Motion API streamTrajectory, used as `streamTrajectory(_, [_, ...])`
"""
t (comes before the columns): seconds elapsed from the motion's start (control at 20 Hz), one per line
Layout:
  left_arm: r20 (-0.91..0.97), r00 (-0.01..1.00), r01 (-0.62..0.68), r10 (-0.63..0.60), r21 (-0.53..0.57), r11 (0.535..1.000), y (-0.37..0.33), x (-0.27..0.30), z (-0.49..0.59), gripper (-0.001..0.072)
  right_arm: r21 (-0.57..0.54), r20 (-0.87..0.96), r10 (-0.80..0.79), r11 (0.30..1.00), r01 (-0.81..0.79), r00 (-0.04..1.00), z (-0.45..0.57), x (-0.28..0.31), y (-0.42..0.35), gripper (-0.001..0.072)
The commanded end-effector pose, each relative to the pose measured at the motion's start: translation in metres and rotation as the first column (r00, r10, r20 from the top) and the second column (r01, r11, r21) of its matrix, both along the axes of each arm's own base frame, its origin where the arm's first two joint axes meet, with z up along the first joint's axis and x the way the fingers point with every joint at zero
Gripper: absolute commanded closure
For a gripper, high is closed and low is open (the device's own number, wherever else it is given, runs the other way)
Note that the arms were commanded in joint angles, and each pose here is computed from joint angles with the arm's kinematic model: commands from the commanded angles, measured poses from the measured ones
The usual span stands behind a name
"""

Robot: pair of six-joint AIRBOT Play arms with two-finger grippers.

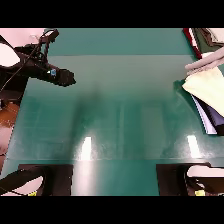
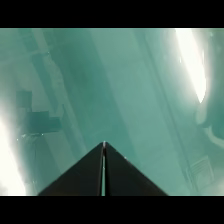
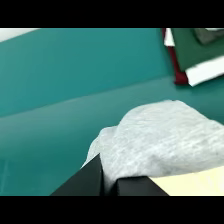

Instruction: Fold the shirts.

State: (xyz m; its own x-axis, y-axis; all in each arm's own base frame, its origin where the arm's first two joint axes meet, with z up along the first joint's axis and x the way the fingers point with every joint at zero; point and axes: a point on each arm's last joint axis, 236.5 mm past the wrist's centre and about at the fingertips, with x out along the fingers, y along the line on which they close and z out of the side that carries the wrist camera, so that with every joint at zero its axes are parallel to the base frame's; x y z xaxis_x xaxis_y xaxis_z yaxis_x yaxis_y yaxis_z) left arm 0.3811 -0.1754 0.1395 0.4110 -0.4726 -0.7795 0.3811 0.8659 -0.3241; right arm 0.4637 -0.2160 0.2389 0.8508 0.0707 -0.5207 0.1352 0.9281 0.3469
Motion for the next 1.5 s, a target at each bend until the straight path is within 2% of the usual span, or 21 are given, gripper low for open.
streamTrajectory(0.0, [0.003, 1.0, 0.002, -0.002, 0.004, 1.0, 0.001, 0.0, 0.0, 0.0685, -0.016, -0.111, -0.094, 0.996, 0.093, 0.989, -0.021, -0.045, -0.021, 0.0699])
streamTrajectory(0.2, [0.006, 1.0, 0.008, -0.008, 0.008, 1.0, 0.001, 0.0, 0.0, 0.0685, -0.028, -0.284, -0.222, 0.974, 0.223, 0.933, -0.068, -0.11, -0.039, 0.0697])
streamTrajectory(0.4, [0.007, 1.0, 0.009, -0.009, 0.009, 1.0, 0.001, 0.0, 0.0, 0.0685, -0.062, -0.438, -0.342, 0.934, 0.352, 0.831, -0.118, -0.182, -0.046, 0.0692])
streamTrajectory(0.45, [0.013, 1.0, 0.018, -0.018, 0.013, 1.0, 0.001, 0.0, 0.0, 0.0685, -0.061, -0.462, -0.356, 0.926, 0.372, 0.812, -0.128, -0.195, -0.045, 0.0661])
streamTrajectory(0.55, [0.016, 0.999, 0.03, -0.03, 0.02, 0.999, 0.001, 0.0, -0.001, 0.0685, -0.039, -0.489, -0.377, 0.91, 0.412, 0.787, -0.145, -0.216, -0.042, 0.0265])
streamTrajectory(0.6, [0.015, 0.999, 0.032, -0.032, 0.021, 0.999, 0.001, -0.001, -0.001, 0.0685, -0.032, -0.5, -0.383, 0.904, 0.426, 0.777, -0.153, -0.224, -0.038, 0.0214])
streamTrajectory(0.85, [0.02, 0.999, 0.045, -0.046, 0.028, 0.999, 0.001, -0.001, -0.001, 0.0685, 0.003, -0.462, -0.441, 0.867, 0.499, 0.769, -0.15, -0.239, -0.03, 0.0231])
streamTrajectory(1.0, [0.017, 0.999, 0.046, -0.047, 0.028, 0.999, 0.001, -0.002, -0.001, 0.0685, 0.165, -0.308, -0.36, 0.891, 0.422, 0.88, -0.114, -0.191, 0.006, 0.0248])
streamTrajectory(1.1, [-0.015, 0.998, 0.062, -0.062, 0.03, 0.998, 0.0, -0.01, -0.004, 0.0685, 0.218, -0.25, -0.253, 0.926, 0.309, 0.935, -0.098, -0.164, 0.046, 0.043])
streamTrajectory(1.15, [-0.016, 0.998, 0.062, -0.062, 0.029, 0.998, 0.0, -0.01, -0.004, 0.0685, 0.218, -0.242, -0.198, 0.943, 0.252, 0.95, -0.095, -0.154, 0.065, 0.0473])
streamTrajectory(1.25, [-0.004, 0.998, 0.057, -0.057, 0.027, 0.998, 0.0, -0.007, -0.003, 0.0685, 0.212, -0.235, -0.075, 0.969, 0.126, 0.969, -0.092, -0.138, 0.107, 0.0651])
streamTrajectory(1.3, [0.004, 0.999, 0.053, -0.053, 0.025, 0.998, 0.0, -0.005, -0.002, 0.0685, 0.212, -0.235, -0.021, 0.975, 0.073, 0.972, -0.092, -0.132, 0.125, 0.0696])
streamTrajectory(1.45, [0.014, 0.999, 0.049, -0.049, 0.022, 0.999, -0.001, -0.003, -0.001, 0.0685, 0.208, -0.238, 0.114, 0.976, -0.064, 0.965, -0.093, -0.123, 0.172, 0.0696])
